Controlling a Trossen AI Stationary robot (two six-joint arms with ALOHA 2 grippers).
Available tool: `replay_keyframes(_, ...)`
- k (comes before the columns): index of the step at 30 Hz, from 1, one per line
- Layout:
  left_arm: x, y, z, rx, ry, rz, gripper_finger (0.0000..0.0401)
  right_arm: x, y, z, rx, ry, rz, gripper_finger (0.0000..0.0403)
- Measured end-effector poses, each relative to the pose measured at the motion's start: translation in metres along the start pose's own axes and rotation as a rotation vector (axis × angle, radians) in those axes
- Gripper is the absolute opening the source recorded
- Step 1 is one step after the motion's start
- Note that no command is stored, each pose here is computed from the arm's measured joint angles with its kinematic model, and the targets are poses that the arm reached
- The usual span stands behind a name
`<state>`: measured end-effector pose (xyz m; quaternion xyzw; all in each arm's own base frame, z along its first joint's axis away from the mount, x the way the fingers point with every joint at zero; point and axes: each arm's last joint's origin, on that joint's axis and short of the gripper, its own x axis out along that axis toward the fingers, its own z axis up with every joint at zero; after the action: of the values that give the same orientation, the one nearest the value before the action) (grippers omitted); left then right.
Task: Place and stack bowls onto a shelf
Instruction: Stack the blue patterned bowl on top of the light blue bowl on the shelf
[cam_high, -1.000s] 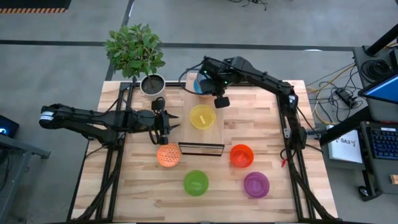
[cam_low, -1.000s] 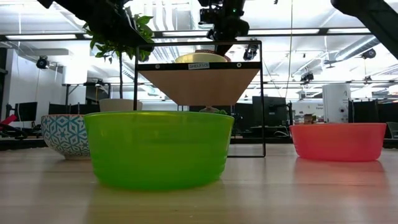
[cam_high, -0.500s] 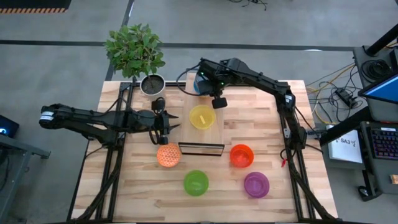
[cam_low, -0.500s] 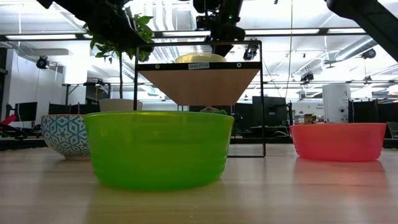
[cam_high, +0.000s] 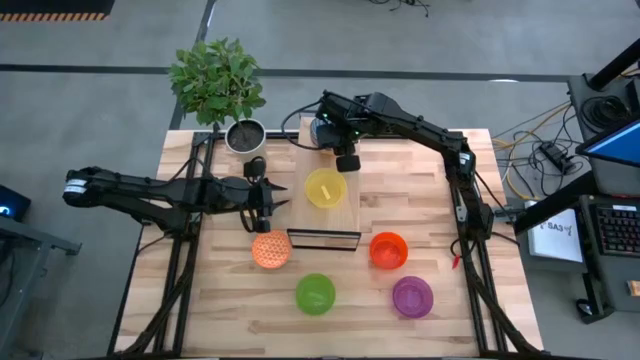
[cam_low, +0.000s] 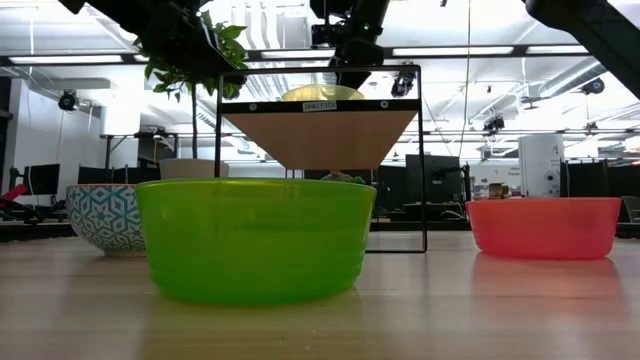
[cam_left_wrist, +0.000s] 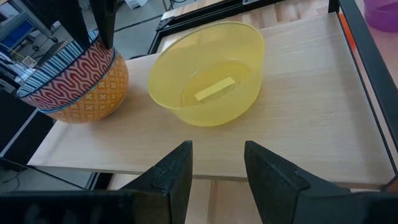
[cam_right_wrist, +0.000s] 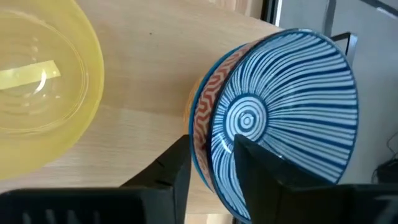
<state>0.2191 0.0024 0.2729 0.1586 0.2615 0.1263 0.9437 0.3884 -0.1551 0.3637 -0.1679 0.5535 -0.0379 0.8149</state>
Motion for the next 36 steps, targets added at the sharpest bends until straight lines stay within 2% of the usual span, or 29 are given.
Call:
replay_keyframes(4,0.0,0.0,-0.001,0.003,0.007,-0.002,0.0129,-0.006,0.001,-0.001,0.043,-0.008,-0.002,0.0124)
replay_keyframes(9,0.0,0.0,-0.001,0.001,0.013,-0.003,0.0129,-0.023,0.001,-0.002,0.098,-0.08,0.031,0.0114)
replay_keyframes(14,0.0,0.0,-0.001,0.0,0.012,0.0,0.0129,-0.03,-0.008,0.004,0.149,-0.272,0.105,0.0086)
replay_keyframes(17,0.0,0.0,-0.001,0.0,0.013,0.0,0.0129,-0.023,-0.015,0.011,0.15,-0.379,0.1,0.0061)
replay_keyframes(22,0.0,0.0,-0.001,0.0,0.013,0.001,0.0129,0.003,-0.02,0.016,0.146,-0.453,0.058,0.0016)
replay_keyframes(31,0.0,0.0,-0.001,0.0,0.012,0.0,0.0129,0.038,-0.023,0.006,0.184,-0.422,0.064,0.0009)
replay_keyframes(36,0.0,0.0,-0.001,-0.001,0.011,0.001,0.0129,0.035,-0.024,0.008,0.178,-0.455,0.053,0.0009)
